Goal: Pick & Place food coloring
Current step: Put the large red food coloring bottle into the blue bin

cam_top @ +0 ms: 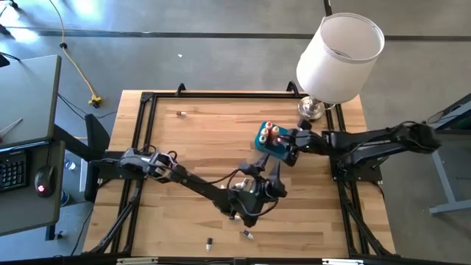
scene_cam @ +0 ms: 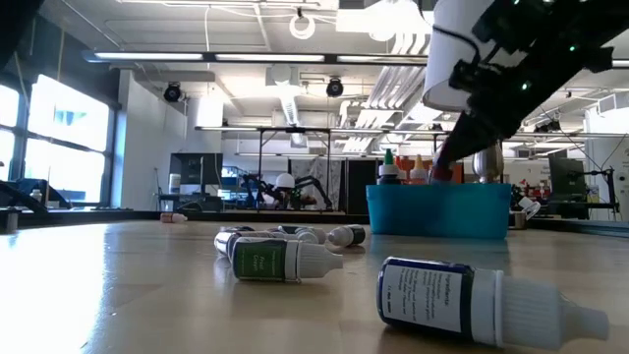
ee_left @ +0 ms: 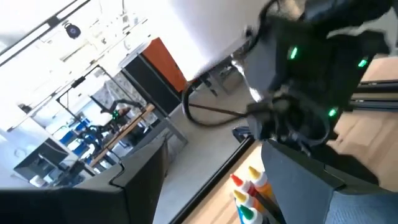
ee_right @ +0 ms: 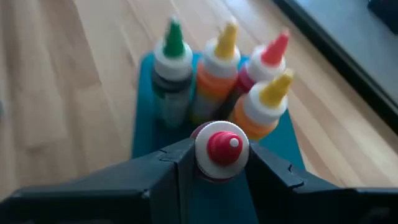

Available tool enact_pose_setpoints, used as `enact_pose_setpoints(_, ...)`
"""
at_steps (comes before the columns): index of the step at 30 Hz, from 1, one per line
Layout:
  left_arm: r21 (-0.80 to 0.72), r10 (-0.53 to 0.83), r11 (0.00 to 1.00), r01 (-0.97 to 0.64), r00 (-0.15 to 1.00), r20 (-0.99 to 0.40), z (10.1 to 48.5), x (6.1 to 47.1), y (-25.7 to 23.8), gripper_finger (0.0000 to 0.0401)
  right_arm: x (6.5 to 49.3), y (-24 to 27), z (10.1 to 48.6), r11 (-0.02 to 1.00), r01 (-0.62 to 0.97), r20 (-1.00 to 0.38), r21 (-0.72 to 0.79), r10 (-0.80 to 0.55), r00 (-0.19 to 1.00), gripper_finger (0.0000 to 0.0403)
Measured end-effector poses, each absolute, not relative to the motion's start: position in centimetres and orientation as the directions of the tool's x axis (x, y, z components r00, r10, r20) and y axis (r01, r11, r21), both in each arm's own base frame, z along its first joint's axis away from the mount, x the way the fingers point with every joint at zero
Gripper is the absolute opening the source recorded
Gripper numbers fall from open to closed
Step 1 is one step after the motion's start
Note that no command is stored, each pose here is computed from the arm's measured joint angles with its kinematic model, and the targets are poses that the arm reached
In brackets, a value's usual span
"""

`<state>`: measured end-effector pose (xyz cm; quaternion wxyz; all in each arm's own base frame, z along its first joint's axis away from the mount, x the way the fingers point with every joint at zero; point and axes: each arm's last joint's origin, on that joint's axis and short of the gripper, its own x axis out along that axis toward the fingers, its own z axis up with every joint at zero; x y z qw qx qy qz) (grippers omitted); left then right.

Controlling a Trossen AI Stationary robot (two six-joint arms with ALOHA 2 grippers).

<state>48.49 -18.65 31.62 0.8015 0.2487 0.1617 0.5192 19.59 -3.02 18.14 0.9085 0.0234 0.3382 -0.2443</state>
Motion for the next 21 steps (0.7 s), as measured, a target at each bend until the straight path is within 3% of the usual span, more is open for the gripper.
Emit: enact_pose_setpoints(21, 0.591, 0.914, 0.327, -0.737, 0.405, -0.001, 31.8, 48.6, -18.5, 0.0257, 21.6, -4.7, 16.6, 0.899, 0.418, -0.63, -0.131, -0.401, 0.665, 0.0123)
